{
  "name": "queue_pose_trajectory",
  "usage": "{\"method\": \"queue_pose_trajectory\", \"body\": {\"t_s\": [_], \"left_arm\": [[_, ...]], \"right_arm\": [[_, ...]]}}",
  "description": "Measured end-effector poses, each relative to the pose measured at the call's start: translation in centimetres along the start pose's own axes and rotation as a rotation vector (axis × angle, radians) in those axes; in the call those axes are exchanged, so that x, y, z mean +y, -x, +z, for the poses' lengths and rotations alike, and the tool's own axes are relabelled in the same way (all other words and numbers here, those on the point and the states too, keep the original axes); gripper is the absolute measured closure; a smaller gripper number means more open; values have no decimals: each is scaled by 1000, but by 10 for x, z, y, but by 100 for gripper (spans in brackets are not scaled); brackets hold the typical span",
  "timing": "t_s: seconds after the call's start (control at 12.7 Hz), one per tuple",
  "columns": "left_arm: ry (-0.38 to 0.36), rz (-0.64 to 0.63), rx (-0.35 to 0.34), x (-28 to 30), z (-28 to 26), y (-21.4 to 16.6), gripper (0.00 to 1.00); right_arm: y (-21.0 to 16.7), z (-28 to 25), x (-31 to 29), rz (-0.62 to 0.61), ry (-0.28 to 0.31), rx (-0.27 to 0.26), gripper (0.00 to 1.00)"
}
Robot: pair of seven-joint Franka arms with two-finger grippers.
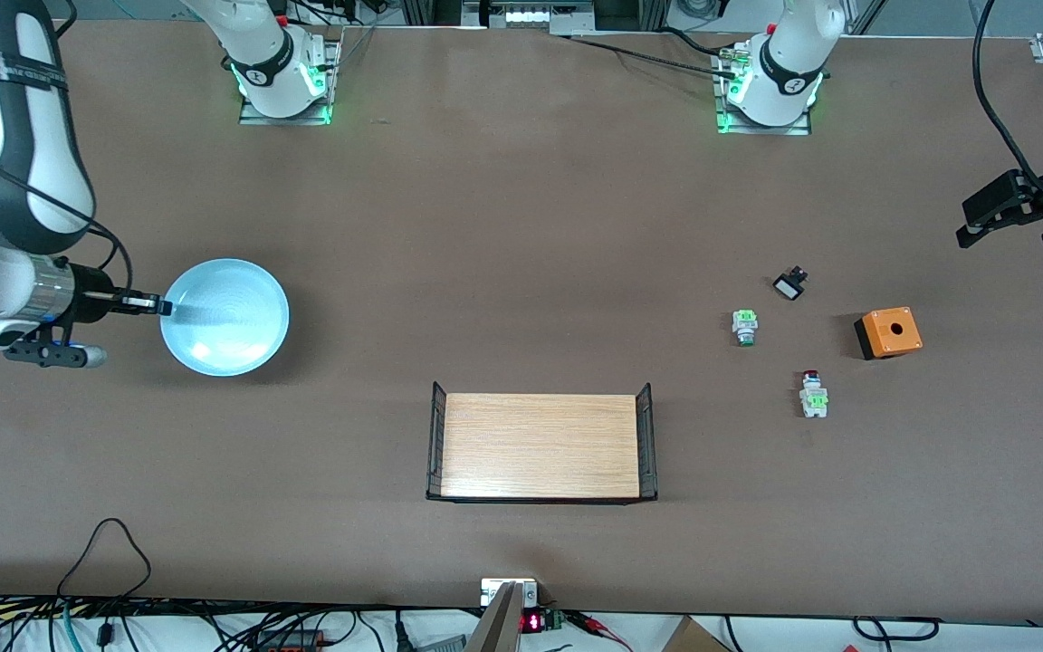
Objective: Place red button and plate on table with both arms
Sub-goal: 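Lower the blue plate onto the table with the right gripper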
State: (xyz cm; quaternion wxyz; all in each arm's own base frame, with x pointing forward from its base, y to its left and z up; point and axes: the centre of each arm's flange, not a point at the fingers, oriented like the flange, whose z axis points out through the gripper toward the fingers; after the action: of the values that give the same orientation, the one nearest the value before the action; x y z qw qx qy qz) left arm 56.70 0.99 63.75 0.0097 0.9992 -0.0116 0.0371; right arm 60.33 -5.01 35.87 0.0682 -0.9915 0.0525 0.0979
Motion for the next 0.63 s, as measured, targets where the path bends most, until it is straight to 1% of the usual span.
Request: {"method": "queue_pose_trajectory", "body": {"t_s": [0.24,0.47,0.63], "left_arm": [[0,0,0,0,0,0,0],[0,0,0,0,0,0,0],[0,0,-1,0,0,0,0]], "right_arm": [[16,36,16,-46,11,31,98],[34,78,51,-102,19,58,98],[45,104,62,-117,29,71,98]]}}
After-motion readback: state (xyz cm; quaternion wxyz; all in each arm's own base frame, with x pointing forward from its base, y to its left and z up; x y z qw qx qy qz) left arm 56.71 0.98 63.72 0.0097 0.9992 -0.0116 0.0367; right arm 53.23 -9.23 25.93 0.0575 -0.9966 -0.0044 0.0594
